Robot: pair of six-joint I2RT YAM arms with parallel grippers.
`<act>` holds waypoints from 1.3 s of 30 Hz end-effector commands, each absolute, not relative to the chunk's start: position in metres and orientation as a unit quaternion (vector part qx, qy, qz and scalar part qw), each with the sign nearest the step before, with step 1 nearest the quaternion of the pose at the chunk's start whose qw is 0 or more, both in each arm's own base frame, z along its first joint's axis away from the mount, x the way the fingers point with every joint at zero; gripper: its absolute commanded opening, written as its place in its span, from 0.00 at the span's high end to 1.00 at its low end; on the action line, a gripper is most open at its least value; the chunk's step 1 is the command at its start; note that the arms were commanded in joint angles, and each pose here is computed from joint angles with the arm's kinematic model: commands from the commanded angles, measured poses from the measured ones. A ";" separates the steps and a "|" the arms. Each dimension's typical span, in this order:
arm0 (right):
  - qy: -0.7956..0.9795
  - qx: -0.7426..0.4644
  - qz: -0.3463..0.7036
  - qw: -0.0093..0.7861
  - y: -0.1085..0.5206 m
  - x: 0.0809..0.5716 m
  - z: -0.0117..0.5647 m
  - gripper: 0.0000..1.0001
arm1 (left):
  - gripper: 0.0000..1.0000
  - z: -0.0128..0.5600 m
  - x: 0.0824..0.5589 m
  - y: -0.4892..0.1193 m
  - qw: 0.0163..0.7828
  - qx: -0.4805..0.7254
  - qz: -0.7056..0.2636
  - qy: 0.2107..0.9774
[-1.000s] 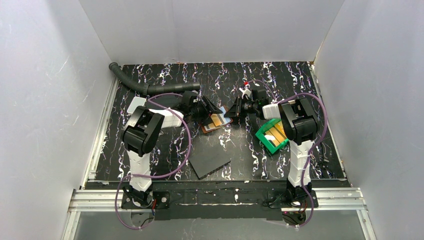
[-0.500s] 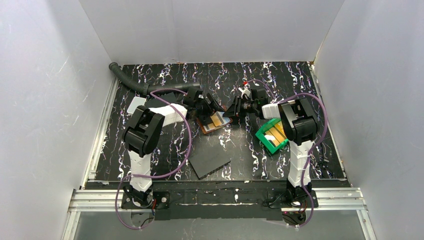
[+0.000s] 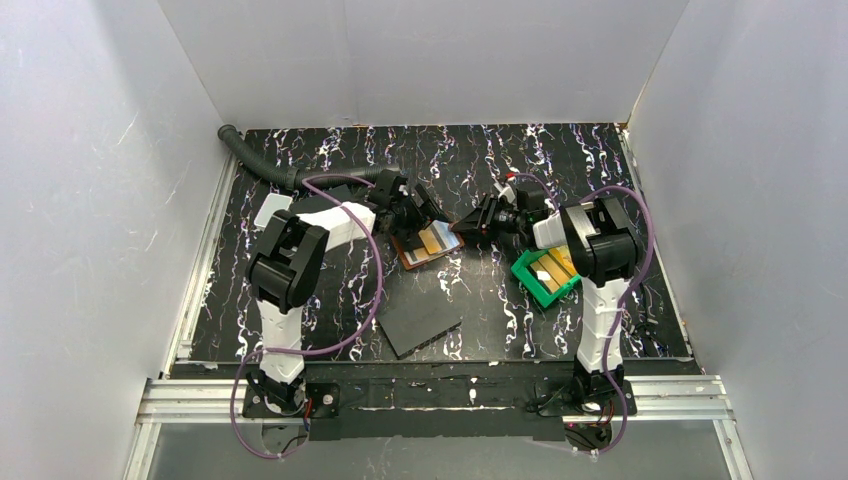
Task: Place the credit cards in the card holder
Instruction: Insert the credit card into the card holder.
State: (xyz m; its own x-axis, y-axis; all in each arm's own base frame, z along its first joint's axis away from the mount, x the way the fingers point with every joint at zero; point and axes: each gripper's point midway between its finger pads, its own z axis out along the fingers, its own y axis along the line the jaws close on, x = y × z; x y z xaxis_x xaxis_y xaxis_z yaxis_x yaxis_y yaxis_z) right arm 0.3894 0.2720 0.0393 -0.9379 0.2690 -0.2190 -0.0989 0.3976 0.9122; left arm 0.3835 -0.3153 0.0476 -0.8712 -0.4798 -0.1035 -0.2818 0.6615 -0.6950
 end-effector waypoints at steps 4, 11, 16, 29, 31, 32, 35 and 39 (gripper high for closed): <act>0.793 0.080 0.577 0.178 0.279 0.398 0.048 0.68 | 0.06 0.016 0.368 -0.300 0.088 -0.247 -0.256 0.930; 0.797 0.077 0.573 0.175 0.284 0.395 0.044 0.85 | 0.04 0.014 0.368 -0.295 0.084 -0.267 -0.178 0.943; 0.795 0.077 0.576 0.174 0.285 0.395 0.043 0.84 | 0.03 0.015 0.370 -0.301 0.082 -0.280 -0.149 0.945; 0.788 0.072 0.588 0.167 0.286 0.392 0.046 0.87 | 0.03 0.026 0.396 -0.342 0.150 -0.196 -0.244 0.938; 0.787 0.072 0.589 0.166 0.286 0.392 0.047 0.87 | 0.02 0.027 0.391 -0.339 0.141 -0.189 -0.231 0.944; 0.787 0.072 0.590 0.166 0.286 0.392 0.047 0.87 | 0.02 0.030 0.390 -0.336 0.142 -0.187 -0.227 0.945; 0.786 0.071 0.591 0.166 0.285 0.391 0.047 0.87 | 0.02 0.040 0.382 -0.333 0.139 -0.170 -0.234 0.947; 0.785 0.070 0.592 0.170 0.281 0.391 0.048 0.87 | 0.02 0.051 0.370 -0.324 0.135 -0.163 -0.248 0.945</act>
State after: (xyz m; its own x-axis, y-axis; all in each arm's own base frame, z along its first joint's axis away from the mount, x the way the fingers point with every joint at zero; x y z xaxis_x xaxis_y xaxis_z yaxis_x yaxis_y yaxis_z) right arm 0.3998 0.2784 0.0500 -0.9223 0.3423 -0.1795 -0.0675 0.3145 0.9468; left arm 0.3890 -0.3296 0.0426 -0.8890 -0.4242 -0.1722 -0.2904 0.8133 -0.5041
